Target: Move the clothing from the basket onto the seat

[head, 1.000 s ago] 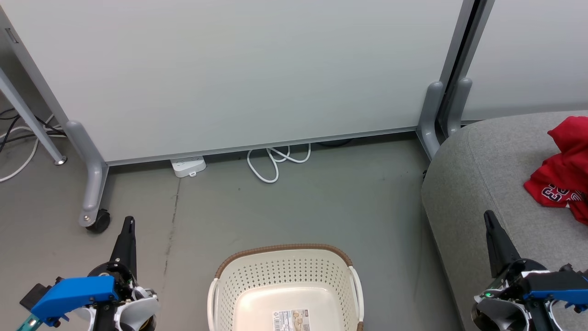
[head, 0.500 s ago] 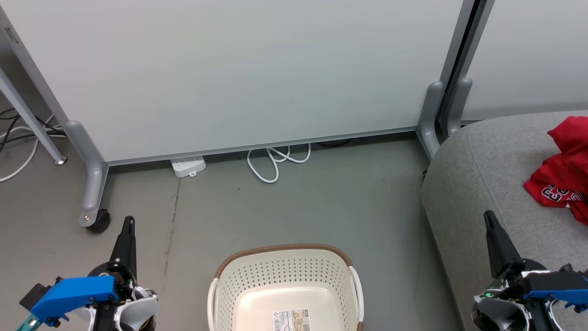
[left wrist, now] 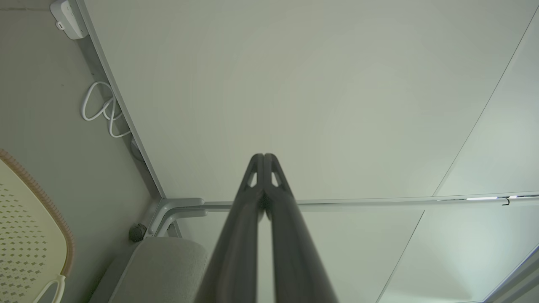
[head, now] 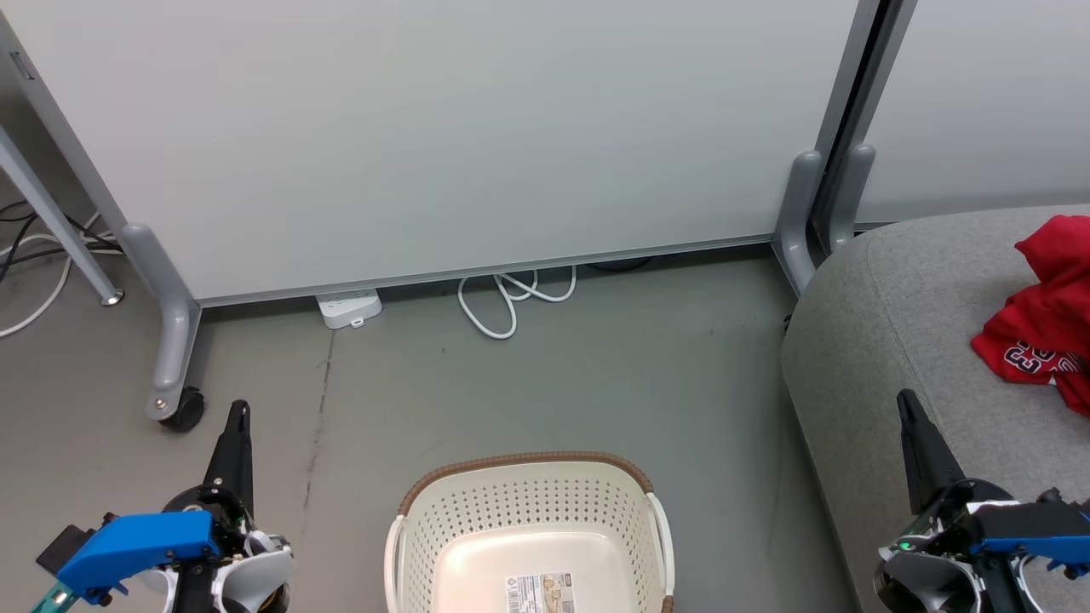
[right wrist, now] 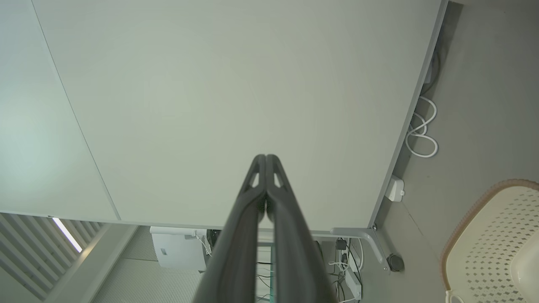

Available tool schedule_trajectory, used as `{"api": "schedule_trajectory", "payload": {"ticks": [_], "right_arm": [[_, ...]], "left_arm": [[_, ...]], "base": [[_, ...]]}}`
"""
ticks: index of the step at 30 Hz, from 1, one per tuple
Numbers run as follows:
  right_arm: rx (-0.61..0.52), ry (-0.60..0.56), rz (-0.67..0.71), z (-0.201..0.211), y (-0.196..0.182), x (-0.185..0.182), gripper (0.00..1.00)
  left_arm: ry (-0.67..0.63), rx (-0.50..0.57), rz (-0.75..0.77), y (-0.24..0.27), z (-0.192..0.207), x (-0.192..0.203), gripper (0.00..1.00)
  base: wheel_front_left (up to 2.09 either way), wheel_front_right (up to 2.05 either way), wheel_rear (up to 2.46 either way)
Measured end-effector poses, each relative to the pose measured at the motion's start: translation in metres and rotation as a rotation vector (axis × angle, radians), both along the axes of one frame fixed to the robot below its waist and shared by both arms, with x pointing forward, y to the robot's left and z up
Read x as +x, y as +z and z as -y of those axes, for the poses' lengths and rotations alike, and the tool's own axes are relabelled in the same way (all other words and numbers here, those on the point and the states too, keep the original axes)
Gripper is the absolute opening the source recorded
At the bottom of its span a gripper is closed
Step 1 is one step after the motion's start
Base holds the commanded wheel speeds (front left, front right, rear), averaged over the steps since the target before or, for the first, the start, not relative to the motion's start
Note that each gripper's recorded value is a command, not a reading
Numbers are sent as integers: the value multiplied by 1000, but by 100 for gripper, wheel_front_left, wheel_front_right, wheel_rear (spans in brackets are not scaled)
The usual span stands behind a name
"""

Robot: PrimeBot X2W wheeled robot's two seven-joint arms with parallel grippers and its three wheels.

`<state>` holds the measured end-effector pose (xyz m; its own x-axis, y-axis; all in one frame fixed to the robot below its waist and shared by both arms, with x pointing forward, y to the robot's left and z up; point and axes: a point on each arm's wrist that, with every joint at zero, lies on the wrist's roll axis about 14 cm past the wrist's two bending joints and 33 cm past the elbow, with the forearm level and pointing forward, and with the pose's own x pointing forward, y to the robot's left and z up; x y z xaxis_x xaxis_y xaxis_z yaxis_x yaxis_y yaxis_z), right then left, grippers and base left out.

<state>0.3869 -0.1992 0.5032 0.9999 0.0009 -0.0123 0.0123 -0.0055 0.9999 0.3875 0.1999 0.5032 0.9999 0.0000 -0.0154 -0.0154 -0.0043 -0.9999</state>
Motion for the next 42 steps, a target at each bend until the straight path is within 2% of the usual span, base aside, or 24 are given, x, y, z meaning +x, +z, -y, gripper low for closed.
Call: {"api": "schedule_trajectory", "payload": {"ticks": [42], "right_arm": [[0, 0, 0, 0, 0, 0, 0]], "left_arm": [[0, 0, 0, 0, 0, 0, 0]], "base": [[0, 0, 0]]}}
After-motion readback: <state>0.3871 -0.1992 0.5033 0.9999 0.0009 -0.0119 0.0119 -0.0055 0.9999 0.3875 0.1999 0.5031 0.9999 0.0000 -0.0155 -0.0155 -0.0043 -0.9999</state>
